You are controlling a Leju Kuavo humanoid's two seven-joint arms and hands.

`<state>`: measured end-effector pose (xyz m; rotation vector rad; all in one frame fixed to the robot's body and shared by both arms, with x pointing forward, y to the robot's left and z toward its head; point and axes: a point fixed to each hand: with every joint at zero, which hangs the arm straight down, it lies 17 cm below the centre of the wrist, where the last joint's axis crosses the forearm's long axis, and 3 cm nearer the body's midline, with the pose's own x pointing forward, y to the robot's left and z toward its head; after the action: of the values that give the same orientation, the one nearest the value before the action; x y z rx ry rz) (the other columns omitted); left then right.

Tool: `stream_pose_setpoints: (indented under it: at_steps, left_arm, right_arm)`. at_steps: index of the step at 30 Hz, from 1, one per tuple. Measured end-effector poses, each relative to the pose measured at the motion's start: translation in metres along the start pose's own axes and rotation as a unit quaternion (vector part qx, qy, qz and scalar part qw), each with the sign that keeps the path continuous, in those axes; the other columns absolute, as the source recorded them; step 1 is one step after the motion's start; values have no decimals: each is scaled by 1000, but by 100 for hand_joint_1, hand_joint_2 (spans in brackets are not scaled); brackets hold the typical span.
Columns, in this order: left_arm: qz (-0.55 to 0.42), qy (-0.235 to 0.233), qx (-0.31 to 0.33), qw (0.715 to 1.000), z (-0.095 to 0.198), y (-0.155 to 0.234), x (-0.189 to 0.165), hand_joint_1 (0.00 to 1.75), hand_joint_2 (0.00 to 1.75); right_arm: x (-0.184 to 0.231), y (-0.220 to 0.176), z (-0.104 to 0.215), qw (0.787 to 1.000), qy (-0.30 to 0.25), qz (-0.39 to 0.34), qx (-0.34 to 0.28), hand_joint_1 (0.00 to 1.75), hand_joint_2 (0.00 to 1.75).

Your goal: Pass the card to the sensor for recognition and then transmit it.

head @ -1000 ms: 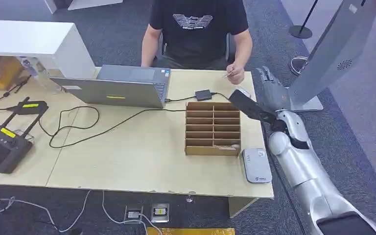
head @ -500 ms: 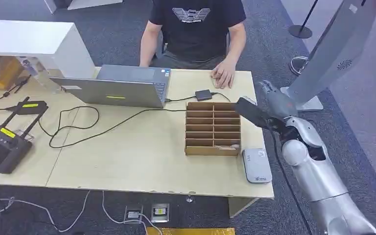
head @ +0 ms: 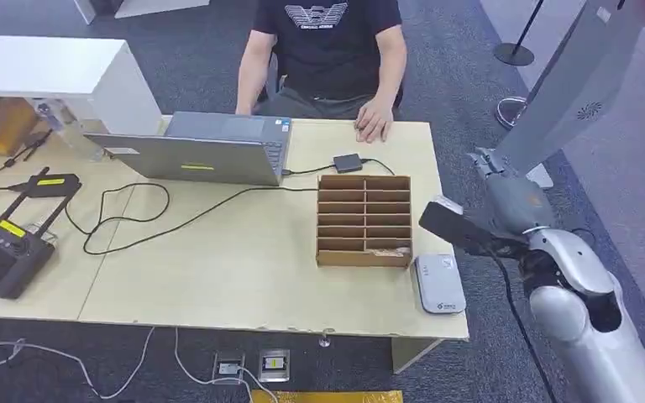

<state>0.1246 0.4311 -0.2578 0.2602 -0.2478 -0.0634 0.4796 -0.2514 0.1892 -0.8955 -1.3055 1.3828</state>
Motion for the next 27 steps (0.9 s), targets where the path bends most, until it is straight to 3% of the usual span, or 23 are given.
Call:
stream_pose_setpoints:
  at_steps: [5,15,27]
  left_arm:
    - [5,2,6,1000,0,2,0,0,0]
    - [29,31,30,999,-1,-5,-7,0,0]
    - [37,34,21,999,0,-21,-5,0,0]
  right_arm:
    - [9,7,17,1000,-4,5,-17,0,175]
    - [26,20,38,994,-9,14,-109,0,175]
    - [46,60,46,996,-29,20,-78,0,175]
